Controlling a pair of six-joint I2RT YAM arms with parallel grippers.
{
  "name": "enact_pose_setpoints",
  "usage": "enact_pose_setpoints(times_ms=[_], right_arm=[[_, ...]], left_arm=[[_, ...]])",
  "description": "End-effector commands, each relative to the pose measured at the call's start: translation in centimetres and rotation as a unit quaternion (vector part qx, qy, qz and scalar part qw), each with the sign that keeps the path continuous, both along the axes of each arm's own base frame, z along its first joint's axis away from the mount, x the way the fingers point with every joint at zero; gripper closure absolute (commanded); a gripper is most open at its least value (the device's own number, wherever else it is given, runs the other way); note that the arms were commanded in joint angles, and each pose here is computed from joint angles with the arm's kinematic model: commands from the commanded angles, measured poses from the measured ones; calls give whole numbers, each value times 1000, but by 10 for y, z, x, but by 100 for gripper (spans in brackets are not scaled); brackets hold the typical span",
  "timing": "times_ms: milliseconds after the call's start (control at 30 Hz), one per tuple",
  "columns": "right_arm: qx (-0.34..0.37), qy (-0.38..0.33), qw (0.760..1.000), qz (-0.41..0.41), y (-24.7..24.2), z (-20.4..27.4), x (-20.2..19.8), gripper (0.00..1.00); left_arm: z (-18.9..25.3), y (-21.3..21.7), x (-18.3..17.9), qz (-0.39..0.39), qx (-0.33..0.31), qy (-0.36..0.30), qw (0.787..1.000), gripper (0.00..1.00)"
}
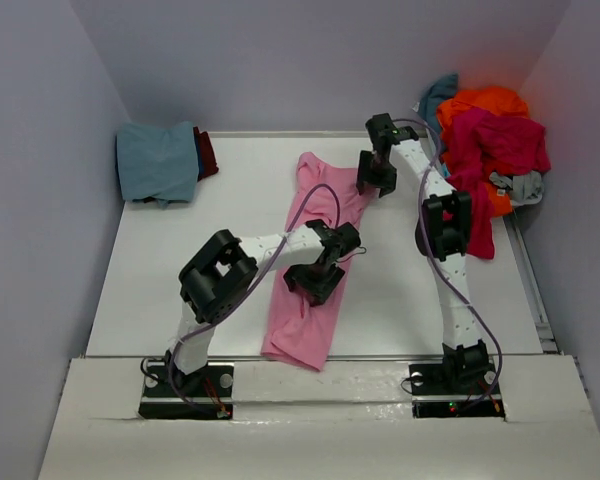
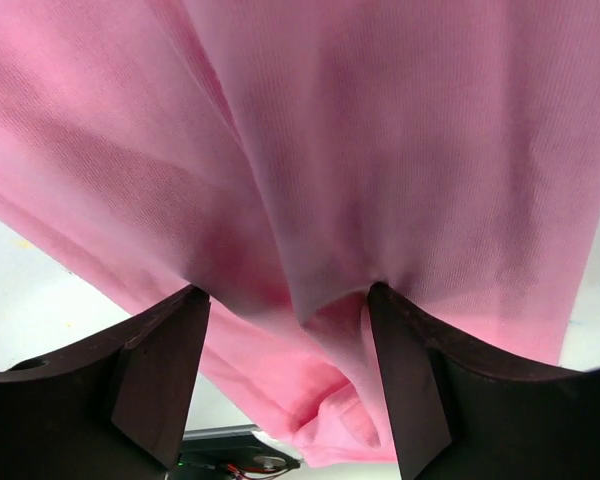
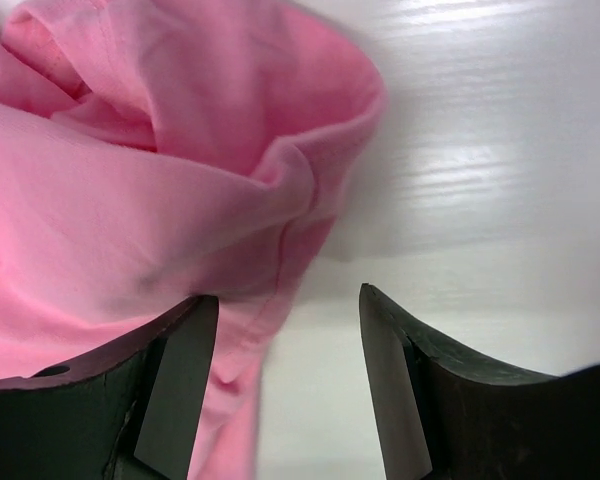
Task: Fold and stack the t-shirts
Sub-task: Fold the tshirt
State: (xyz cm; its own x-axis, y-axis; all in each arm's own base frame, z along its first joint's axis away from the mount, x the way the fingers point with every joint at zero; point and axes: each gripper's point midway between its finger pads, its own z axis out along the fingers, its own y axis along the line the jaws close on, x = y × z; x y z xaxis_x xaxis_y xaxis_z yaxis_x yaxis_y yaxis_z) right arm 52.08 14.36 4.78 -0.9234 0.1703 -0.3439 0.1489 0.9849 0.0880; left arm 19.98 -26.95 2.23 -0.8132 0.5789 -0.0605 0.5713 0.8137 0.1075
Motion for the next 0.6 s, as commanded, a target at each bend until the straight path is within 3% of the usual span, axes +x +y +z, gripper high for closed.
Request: enact_pose_setpoints(times_ms=[0, 100, 200, 333, 567], right_arm=[[-18, -71, 997, -17, -2, 68, 1, 36], [-11, -95, 995, -24, -1, 80, 7, 41], [3, -103, 994, -18, 6, 81, 17, 54], [19, -95, 995, -13, 15, 69, 24, 63], [32, -71, 997, -4, 23, 38, 25, 64]], left_arm=[[3, -3, -6, -4, -2, 20, 1000, 23], [3, -6, -5, -3, -6, 21, 1000, 23], [4, -7, -4, -6, -6, 21, 1000, 23], [5, -15, -1, -16, -7, 18, 1000, 23], [8, -25, 2, -22, -22, 18, 999, 23]])
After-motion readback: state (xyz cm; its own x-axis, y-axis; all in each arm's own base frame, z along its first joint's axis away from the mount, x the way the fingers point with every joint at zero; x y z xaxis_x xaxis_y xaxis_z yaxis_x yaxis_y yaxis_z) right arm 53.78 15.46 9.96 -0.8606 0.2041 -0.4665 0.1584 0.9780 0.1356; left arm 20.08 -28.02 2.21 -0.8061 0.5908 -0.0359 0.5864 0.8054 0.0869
